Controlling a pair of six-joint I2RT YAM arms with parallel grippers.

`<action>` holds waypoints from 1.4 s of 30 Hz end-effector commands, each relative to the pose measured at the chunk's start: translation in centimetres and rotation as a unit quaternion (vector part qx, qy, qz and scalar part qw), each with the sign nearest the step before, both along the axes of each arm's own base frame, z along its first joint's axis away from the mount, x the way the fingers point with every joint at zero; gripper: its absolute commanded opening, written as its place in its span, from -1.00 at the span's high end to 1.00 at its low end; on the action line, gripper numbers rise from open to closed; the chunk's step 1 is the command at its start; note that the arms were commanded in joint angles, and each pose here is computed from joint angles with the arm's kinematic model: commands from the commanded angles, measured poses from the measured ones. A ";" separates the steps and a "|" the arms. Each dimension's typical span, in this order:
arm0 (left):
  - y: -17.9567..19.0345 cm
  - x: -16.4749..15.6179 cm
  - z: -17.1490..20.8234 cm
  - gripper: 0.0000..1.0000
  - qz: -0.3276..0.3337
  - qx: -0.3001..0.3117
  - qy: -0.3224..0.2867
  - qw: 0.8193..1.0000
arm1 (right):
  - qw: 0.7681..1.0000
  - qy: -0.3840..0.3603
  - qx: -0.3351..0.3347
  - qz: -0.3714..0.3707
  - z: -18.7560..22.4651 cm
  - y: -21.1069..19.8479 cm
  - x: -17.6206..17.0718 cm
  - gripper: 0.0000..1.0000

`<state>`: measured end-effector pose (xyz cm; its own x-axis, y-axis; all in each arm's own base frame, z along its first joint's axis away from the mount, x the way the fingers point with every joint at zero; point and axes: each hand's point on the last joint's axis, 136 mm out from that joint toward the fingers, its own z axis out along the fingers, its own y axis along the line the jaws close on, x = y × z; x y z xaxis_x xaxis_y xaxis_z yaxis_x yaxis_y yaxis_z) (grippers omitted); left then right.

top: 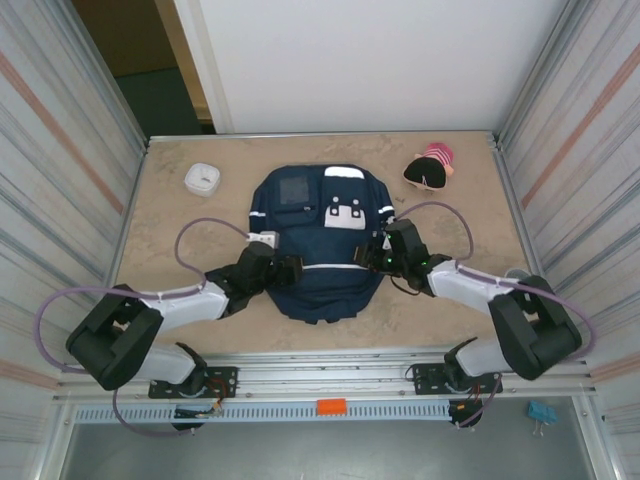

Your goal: Pack books, pencil case, and school supplies into a backpack

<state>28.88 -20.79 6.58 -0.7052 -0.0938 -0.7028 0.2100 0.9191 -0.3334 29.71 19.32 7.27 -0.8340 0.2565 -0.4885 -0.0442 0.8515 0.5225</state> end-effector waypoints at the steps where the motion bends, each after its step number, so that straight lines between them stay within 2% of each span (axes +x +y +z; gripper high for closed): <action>1: 1.1 0.0 1.5 -0.63 0.012 0.034 -0.012 0.999 | 0.998 -0.001 -0.060 -0.002 0.9 -2.9 -1.2 0.02; 3: 2.6 0.0 4.0 -0.74 0.027 0.058 -0.046 0.997 | 0.997 -0.041 -0.068 -0.013 3.8 -3.9 -0.7 -0.09; 4: 3.4 0.0 5.2 -0.79 0.033 0.070 -0.064 0.995 | 0.995 -0.059 -0.074 -0.021 5.0 -4.6 -0.4 -0.21; 6: 5.5 -0.3 8.0 -0.97 0.046 0.105 -0.110 0.987 | 0.989 -0.105 -0.092 -0.045 7.7 -6.5 0.1 -0.65; 7: 6.8 -0.4 9.2 -0.97 0.060 0.124 -0.132 0.982 | 0.986 -0.122 -0.100 -0.060 8.7 -7.5 0.5 -0.98; 11: 12.0 -1.1 13.8 -0.97 0.119 0.207 -0.239 0.941 | 0.966 -0.172 -0.138 -0.132 11.5 -12.8 1.7 -0.98; 14: 14.9 -1.6 14.7 -0.97 0.139 0.248 -0.292 0.913 | 0.955 -0.184 -0.164 -0.165 11.3 -16.3 2.5 -0.98; 19: 17.6 -1.6 13.6 -0.98 0.153 0.255 -0.319 0.900 | 0.937 -0.198 -0.193 -0.214 10.2 -20.7 2.9 -0.98; 23: 18.1 -0.9 11.3 -0.97 0.148 0.227 -0.330 0.904 | 0.916 -0.210 -0.230 -0.254 8.6 -23.1 3.0 -0.98; 26: 18.2 -0.2 9.1 -0.97 0.136 0.225 -0.324 0.909 | 0.906 -0.241 -0.239 -0.254 7.6 -23.3 3.5 -0.98; 29: 19.1 0.9 8.0 -0.97 0.149 0.236 -0.316 0.907 | 0.910 -0.240 -0.248 -0.231 5.6 -22.9 4.4 -0.98; 33: 19.1 3.0 7.5 -0.97 0.135 0.240 -0.315 0.908 | 0.915 -0.255 -0.241 -0.200 3.8 -21.8 6.6 -0.98; 36: 19.2 4.9 7.5 -0.97 0.135 0.246 -0.329 0.902 | 0.918 -0.268 -0.263 -0.129 3.6 -19.6 8.6 -0.98; 38: 18.5 5.7 6.5 -0.97 0.114 0.242 -0.285 0.920 | 0.918 -0.266 -0.266 -0.122 2.2 -19.6 9.3 -0.98; 39: 17.8 6.0 6.6 -0.97 0.088 0.227 -0.288 0.926 | 0.919 -0.267 -0.253 -0.139 1.9 -20.3 9.4 -0.98; 41: 18.2 6.3 6.5 -0.97 0.100 0.190 -0.302 0.929 | 0.925 -0.271 -0.202 -0.170 1.2 -22.2 9.4 -0.98; 42: 18.4 6.4 5.8 -0.97 0.106 0.182 -0.308 0.928 | 0.929 -0.273 -0.193 -0.161 1.3 -22.0 9.3 -0.98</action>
